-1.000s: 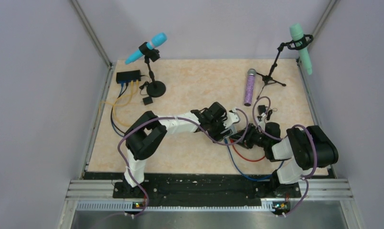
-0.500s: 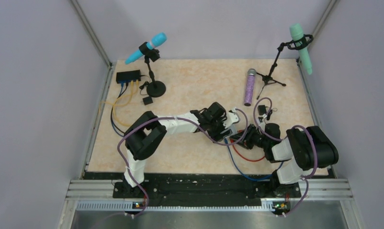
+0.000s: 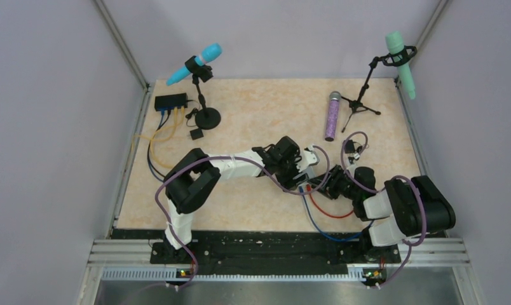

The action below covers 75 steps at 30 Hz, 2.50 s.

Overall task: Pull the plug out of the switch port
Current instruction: Pull the connector from the switch port.

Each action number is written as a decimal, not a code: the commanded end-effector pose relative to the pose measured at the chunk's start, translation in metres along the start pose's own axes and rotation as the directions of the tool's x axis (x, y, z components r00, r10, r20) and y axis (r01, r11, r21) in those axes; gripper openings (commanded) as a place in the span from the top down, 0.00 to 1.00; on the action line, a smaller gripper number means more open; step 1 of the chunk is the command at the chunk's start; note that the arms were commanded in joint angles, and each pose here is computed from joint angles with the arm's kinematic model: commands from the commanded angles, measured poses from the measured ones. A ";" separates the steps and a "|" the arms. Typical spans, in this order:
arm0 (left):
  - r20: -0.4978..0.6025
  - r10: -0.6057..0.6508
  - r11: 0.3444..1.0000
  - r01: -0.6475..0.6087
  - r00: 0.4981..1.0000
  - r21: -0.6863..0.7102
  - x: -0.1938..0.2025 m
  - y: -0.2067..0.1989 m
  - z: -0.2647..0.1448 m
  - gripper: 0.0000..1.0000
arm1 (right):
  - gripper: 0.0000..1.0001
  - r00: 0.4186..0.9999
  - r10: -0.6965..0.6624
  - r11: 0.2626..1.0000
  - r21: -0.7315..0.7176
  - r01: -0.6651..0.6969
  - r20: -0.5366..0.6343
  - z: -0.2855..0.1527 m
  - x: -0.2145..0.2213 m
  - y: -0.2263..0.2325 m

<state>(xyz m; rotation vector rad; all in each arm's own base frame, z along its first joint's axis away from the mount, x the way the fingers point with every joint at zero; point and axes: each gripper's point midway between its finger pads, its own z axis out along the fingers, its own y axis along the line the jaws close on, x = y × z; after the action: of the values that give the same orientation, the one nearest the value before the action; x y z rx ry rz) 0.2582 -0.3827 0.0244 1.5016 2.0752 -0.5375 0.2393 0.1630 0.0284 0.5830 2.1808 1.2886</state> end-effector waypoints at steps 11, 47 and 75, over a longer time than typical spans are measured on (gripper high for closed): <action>-0.074 -0.067 0.983 0.079 0.995 0.166 0.022 -0.034 0.001 0.46 | 0.59 0.998 -0.017 1.000 -0.021 0.016 -0.066 -0.007 0.019 -0.004; -0.128 -0.078 0.991 0.091 0.989 0.099 0.043 -0.025 0.002 0.48 | 0.67 0.999 0.042 0.995 -0.086 -0.042 -0.002 -0.018 0.027 -0.004; -0.118 -0.091 0.992 0.100 0.989 0.079 0.043 -0.018 0.001 0.49 | 0.01 0.975 0.013 0.999 -0.036 -0.005 0.220 -0.052 -0.006 0.020</action>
<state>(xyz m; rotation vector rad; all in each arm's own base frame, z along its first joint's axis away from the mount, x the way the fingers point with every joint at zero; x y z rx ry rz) 0.2558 -0.3853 0.0251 1.4746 2.0891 -0.6012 0.2229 0.1241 0.0855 0.5654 1.9524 1.0491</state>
